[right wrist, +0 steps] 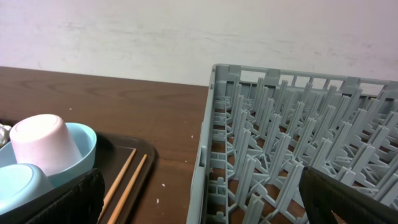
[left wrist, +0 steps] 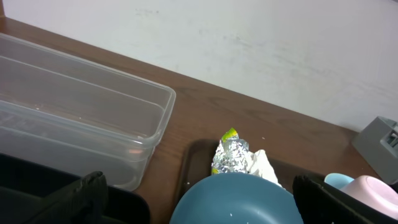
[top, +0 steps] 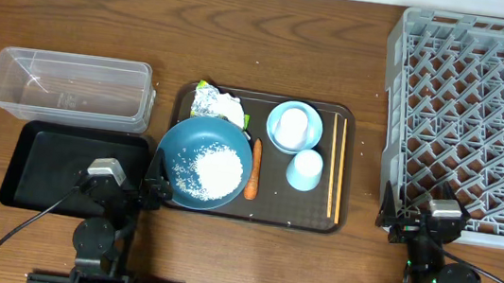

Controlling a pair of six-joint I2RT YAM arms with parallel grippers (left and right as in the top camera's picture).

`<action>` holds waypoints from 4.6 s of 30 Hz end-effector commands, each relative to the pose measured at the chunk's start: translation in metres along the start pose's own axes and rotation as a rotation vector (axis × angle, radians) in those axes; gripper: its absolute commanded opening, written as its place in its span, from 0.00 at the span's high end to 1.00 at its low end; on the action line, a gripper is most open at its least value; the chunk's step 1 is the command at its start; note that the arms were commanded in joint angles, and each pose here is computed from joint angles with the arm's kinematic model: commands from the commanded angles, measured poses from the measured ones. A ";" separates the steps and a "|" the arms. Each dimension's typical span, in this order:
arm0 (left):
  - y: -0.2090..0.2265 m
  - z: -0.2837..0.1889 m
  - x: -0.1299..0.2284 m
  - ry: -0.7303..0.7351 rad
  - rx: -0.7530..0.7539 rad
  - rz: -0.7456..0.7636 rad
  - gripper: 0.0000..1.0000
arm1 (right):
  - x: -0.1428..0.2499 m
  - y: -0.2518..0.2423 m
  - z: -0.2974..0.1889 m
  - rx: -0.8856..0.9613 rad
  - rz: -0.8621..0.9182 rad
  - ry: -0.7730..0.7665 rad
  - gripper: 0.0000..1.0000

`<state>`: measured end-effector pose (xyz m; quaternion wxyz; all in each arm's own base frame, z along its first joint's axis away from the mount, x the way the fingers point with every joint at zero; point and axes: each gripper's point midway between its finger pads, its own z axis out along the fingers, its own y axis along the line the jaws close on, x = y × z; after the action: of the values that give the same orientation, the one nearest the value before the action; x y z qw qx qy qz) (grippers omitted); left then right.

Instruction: Sort waste into correct bins and load items into the dishwasher rack

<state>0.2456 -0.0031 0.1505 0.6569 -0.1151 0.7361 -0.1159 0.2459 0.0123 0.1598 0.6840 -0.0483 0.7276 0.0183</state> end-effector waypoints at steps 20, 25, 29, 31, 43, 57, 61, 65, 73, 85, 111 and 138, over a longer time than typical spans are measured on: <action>0.003 0.001 0.017 0.061 -0.003 0.015 0.02 | 0.001 -0.001 0.000 0.007 -0.012 0.002 0.01; 0.003 0.001 0.017 0.061 -0.003 0.015 0.02 | 0.001 -0.001 0.000 0.007 -0.012 0.002 0.01; 0.003 0.001 0.017 0.061 -0.003 0.015 0.02 | 0.001 -0.001 0.000 0.007 -0.012 0.002 0.01; 0.003 0.001 0.017 0.061 -0.003 0.015 0.02 | 0.001 -0.001 0.000 0.007 -0.012 0.002 0.01; 0.003 0.001 0.017 0.061 -0.003 0.015 0.02 | 0.001 -0.001 0.000 0.007 -0.012 0.002 0.01; 0.003 0.001 0.017 0.061 -0.003 0.015 0.02 | 0.001 -0.001 0.000 0.007 -0.012 0.002 0.01; 0.003 0.001 0.017 0.061 -0.003 0.015 0.02 | 0.001 -0.001 0.000 0.007 -0.012 0.002 0.01; 0.003 0.001 0.017 0.061 -0.003 0.015 0.02 | 0.001 -0.001 0.000 0.007 -0.012 0.002 0.01; 0.003 0.001 0.017 0.061 -0.003 0.015 0.02 | 0.001 -0.001 0.000 0.007 -0.012 0.002 0.01; -0.007 0.000 0.019 0.076 0.047 -0.071 0.02 | 0.001 -0.001 0.000 0.007 -0.012 0.002 0.01; -0.109 -0.060 -0.015 0.415 0.476 -0.196 0.02 | 0.001 -0.001 0.000 0.007 -0.012 0.002 0.01; -0.145 -0.078 -0.057 0.853 0.384 -0.531 0.02 | 0.001 -0.001 0.000 0.007 -0.012 0.002 0.01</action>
<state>0.1720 -0.1260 0.2528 0.2548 -0.0976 0.8417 -0.4659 0.2459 0.0123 0.1598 0.6840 -0.0483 0.7276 0.0183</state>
